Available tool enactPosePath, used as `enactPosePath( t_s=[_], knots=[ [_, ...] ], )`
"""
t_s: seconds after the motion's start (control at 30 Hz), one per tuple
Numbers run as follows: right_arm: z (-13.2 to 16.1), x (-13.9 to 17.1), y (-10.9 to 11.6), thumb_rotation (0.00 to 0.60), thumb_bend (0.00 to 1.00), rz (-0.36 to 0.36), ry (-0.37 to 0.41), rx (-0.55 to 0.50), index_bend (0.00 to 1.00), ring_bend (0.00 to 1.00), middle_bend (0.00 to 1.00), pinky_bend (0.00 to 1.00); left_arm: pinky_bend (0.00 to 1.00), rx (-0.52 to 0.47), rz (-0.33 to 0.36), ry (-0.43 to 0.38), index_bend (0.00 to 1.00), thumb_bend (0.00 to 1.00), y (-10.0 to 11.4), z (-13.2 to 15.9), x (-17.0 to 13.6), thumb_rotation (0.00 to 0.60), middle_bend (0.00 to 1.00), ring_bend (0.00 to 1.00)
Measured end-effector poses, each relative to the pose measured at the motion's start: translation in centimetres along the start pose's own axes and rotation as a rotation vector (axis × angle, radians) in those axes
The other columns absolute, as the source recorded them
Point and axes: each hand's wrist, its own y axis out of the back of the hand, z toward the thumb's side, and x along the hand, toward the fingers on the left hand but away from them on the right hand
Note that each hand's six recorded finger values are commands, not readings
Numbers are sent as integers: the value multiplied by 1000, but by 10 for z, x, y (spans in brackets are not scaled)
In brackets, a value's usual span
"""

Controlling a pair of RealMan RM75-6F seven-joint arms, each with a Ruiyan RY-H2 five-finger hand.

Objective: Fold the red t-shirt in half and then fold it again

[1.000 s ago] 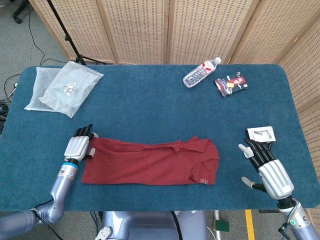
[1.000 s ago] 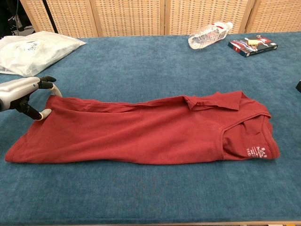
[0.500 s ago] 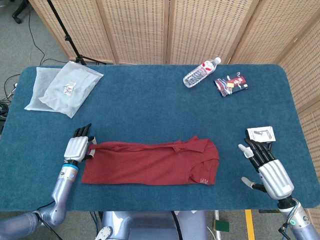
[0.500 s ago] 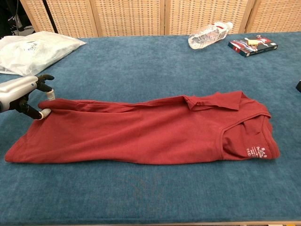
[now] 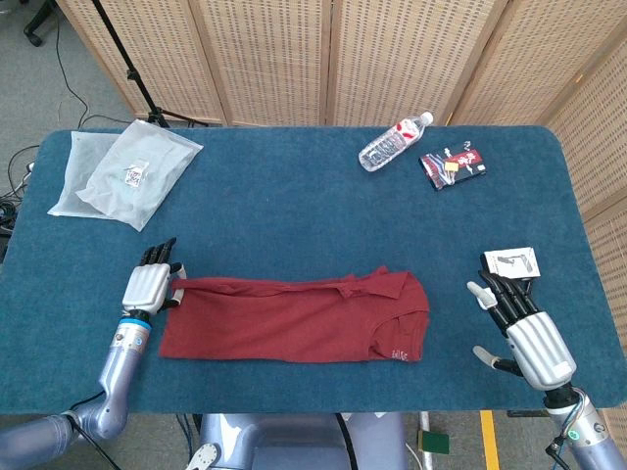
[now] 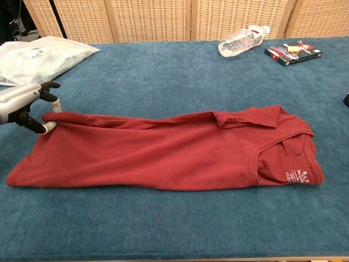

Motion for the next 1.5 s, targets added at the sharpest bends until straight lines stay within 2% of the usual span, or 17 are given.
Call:
enactPosePath(
  t_s=[0.13,0.43,0.87,1.07,1.23,1.5],
  knots=[
    [0,0,0,600,0,-1,0,-1,0,0,0,104,0,25,16,23,793,494,10,-10,4,600,0,0],
    [0,0,0,600,0,0,0,-1,0,0,0,104,0,100,68,141,799,498,46,-62,17,600,0,0],
    [3,0,-4,600,0,12,3,11,0,0,0,104,0,251,97,399,799,515,108,-183,32,600,0,0],
    [5,-1,-6,600,0,16,4,20,0,0,0,104,0,287,100,509,799,517,132,-229,33,600,0,0],
    [4,-1,-6,600,0,15,0,19,0,0,0,104,0,291,82,560,799,517,134,-246,35,600,0,0],
    [2,0,-1,600,0,3,-1,9,0,0,0,104,0,232,67,504,799,517,120,-231,42,600,0,0]
  ],
)
